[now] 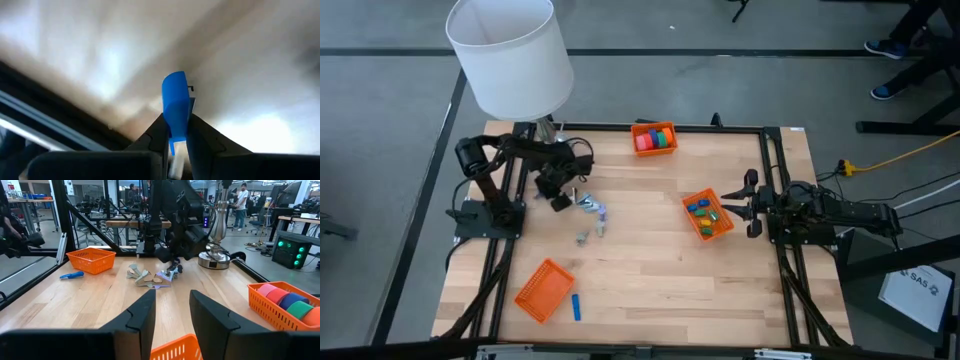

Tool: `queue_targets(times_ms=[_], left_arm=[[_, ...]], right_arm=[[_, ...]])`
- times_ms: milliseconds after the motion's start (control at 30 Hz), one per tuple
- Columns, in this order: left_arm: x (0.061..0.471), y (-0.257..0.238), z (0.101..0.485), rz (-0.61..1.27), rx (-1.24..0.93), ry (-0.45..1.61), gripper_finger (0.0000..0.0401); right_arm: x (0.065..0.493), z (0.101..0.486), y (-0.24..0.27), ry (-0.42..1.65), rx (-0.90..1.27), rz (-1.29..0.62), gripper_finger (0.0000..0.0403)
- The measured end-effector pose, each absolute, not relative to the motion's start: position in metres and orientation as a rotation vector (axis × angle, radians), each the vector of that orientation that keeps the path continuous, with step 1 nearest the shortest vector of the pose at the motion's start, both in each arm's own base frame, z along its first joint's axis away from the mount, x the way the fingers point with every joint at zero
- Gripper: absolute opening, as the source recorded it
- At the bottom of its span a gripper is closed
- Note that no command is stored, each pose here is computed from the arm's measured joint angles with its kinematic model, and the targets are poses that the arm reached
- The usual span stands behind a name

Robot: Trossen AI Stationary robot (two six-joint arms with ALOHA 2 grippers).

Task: Pick and place Stapler, Stapler remover, tape
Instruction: Put the blue stapler into the middle orange bin

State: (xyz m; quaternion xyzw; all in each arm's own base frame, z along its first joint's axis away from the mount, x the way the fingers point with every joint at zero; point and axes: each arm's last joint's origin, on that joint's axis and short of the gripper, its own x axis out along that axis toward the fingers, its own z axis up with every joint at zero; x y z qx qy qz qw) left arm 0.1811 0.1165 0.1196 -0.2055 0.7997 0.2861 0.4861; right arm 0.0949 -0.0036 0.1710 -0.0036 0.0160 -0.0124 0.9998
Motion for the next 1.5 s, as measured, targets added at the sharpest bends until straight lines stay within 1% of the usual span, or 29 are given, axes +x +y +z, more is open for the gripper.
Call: queue_targets(times_ms=[167,333,533,667,1133,1267,1500], left_arm=[[0.211,0.117,0.137,0.662,-0.378,1.815,0.0049],[0.236,0.108,0.163,0.610,-0.264,1.675,0.0043],[0.260,0.091,0.190,0.567,-0.189,1.494,0.0046],[0.276,0.075,0.203,0.499,-0.122,1.398,0.0044],[0.327,0.042,0.242,0.377,-0.038,0.974,0.0044],[0.344,0.036,0.248,0.339,0.005,0.911,0.0043],[0.390,0.030,0.251,0.297,0.059,0.841,0.0045]], right_arm=[[0.095,0.171,-0.004,0.032,-0.007,-0.025,0.0124],[0.095,0.171,-0.004,0.032,-0.007,-0.025,0.0124],[0.095,0.171,-0.004,0.032,-0.007,-0.025,0.0124],[0.095,0.171,-0.004,0.032,-0.007,-0.024,0.0124],[0.095,0.171,-0.004,0.032,-0.007,-0.024,0.0124],[0.095,0.171,-0.004,0.032,-0.007,-0.025,0.0124],[0.095,0.171,-0.004,0.032,-0.007,-0.025,0.0124]])
